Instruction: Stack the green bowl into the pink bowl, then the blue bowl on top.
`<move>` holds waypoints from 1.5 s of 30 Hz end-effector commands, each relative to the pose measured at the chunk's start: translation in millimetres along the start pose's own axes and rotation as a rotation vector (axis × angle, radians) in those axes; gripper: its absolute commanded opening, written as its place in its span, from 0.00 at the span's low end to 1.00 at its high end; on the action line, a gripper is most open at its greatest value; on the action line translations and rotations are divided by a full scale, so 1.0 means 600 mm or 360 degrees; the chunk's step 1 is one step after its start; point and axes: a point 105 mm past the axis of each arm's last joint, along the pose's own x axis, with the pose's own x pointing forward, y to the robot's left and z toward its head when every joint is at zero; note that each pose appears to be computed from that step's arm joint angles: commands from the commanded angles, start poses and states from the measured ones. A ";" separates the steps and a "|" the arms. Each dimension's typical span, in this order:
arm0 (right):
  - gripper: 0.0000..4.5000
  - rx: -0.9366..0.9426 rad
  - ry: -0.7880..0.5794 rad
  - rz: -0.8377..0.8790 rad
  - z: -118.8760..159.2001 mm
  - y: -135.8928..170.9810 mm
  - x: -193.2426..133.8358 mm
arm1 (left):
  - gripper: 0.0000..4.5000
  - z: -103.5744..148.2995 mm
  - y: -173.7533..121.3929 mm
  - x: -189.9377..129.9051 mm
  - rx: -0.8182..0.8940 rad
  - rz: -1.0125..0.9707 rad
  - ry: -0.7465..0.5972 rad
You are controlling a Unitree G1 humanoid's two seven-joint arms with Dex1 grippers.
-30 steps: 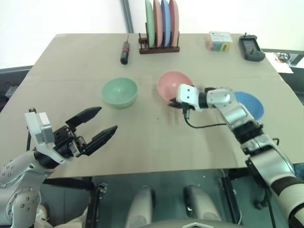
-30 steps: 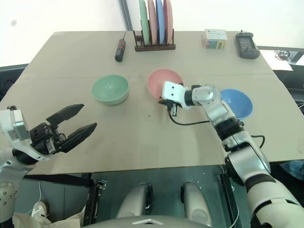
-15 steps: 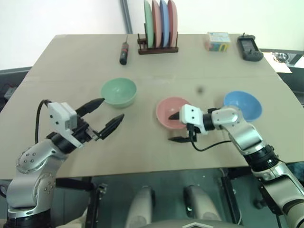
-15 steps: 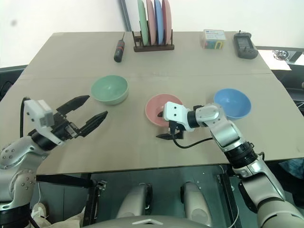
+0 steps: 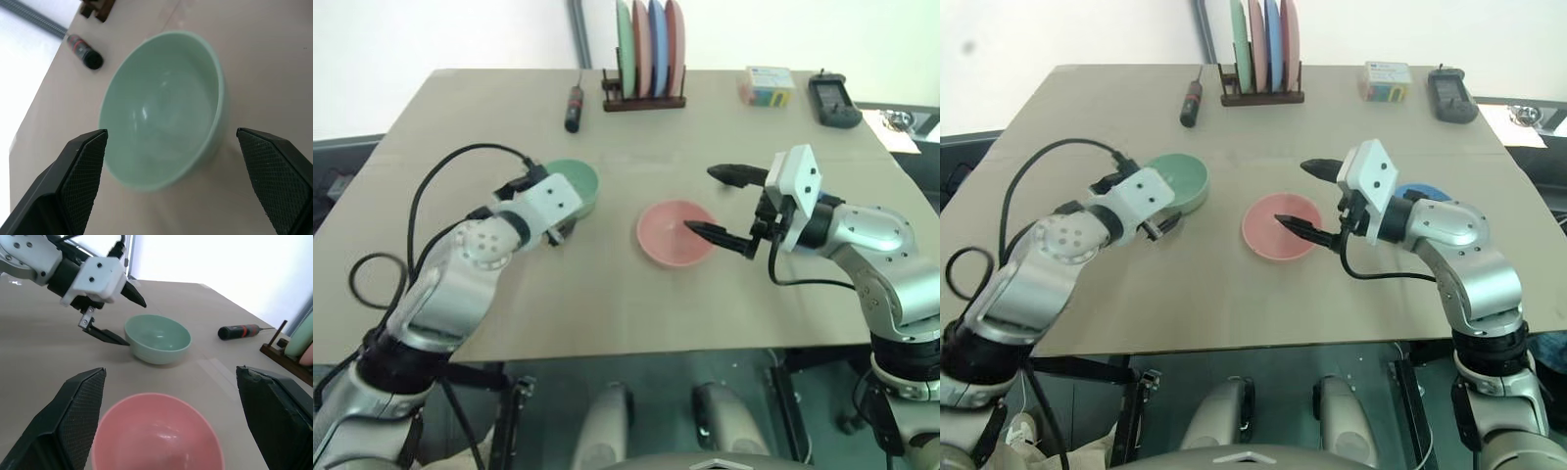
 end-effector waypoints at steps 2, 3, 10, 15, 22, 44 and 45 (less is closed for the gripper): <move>0.99 -0.0078 -0.0071 -0.0029 0.021 -0.003 -0.004 | 1.00 0.020 -0.001 0.022 0.0056 -0.0052 0.0071; 0.99 -0.0079 -0.0072 -0.0030 0.021 -0.003 -0.004 | 1.00 0.024 -0.003 0.025 0.0061 -0.0073 0.0079; 1.00 -0.0082 -0.0100 -0.0047 0.025 -0.007 -0.013 | 0.44 0.023 -0.002 0.035 0.0102 -0.0118 0.0117; 1.00 -0.0052 -0.0174 -0.0017 0.041 -0.002 -0.012 | 0.07 0.024 -0.001 0.037 0.0105 -0.0120 0.0114; 1.00 -0.0056 -0.0158 -0.0023 0.036 -0.005 -0.018 | 0.01 0.074 -0.015 0.017 0.0042 -0.0335 -0.0162; 1.00 -0.0023 0.0147 -0.0523 0.008 0.090 -0.257 | 0.01 0.216 -0.108 -0.044 0.0389 -0.1253 -0.1109; 1.00 -0.0023 0.0137 -0.0518 0.010 0.091 -0.255 | 0.01 0.215 -0.111 -0.042 0.0384 -0.1288 -0.1094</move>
